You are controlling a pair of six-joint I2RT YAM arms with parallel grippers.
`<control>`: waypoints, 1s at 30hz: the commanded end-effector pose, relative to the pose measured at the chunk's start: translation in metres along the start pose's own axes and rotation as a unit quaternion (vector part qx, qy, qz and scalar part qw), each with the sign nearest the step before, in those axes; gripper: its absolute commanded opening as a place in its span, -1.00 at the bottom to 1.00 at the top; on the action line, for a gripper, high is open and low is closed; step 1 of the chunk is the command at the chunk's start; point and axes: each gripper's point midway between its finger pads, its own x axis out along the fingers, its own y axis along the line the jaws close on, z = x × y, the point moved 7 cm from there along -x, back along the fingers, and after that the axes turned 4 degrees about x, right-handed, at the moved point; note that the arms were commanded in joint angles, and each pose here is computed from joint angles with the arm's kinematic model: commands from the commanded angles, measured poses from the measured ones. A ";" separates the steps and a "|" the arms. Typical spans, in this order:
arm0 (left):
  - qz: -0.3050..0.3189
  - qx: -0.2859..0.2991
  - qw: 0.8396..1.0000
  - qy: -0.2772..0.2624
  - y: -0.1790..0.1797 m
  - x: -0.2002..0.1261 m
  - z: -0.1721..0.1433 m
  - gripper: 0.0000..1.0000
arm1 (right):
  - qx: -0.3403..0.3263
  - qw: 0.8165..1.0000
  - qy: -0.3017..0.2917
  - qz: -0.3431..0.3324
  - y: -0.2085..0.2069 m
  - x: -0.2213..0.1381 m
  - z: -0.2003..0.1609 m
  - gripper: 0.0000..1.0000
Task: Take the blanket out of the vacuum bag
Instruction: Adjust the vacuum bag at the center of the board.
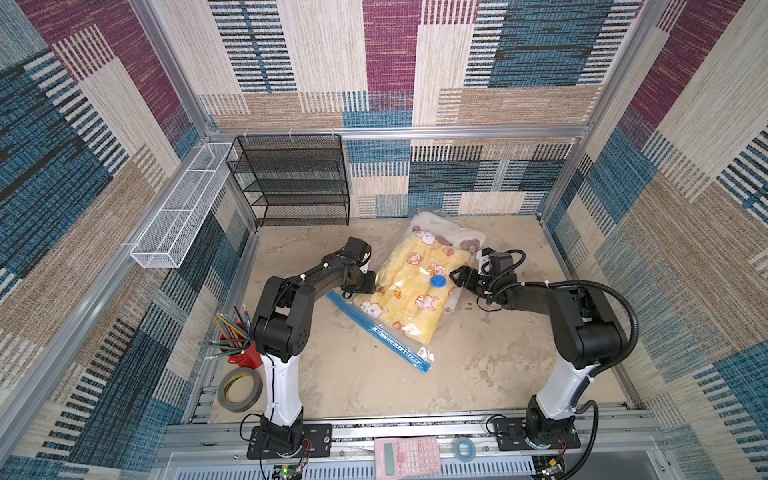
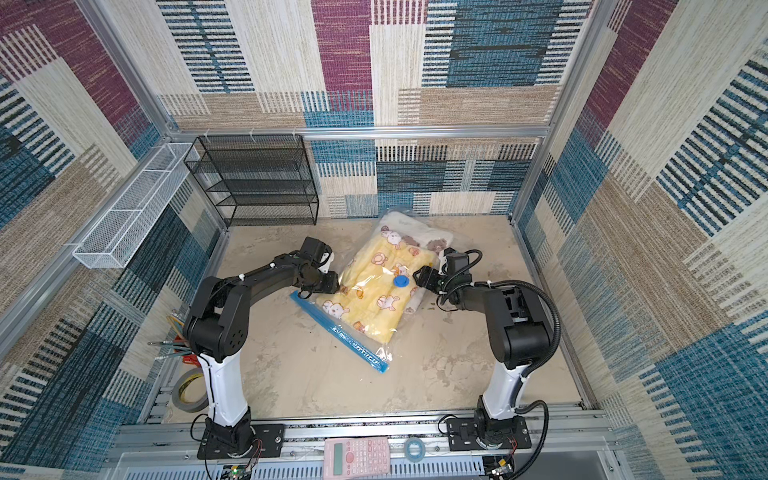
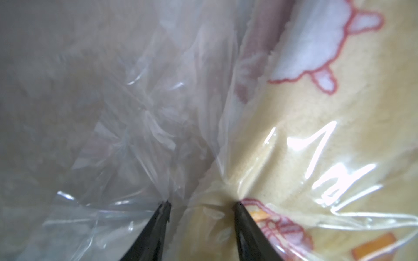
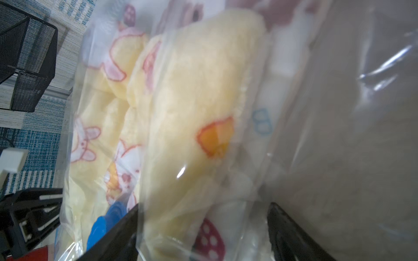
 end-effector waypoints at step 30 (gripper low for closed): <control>-0.052 0.060 0.995 -0.066 -0.082 -0.133 -0.114 0.05 | -0.214 0.974 0.021 0.067 0.152 0.066 0.050 0.78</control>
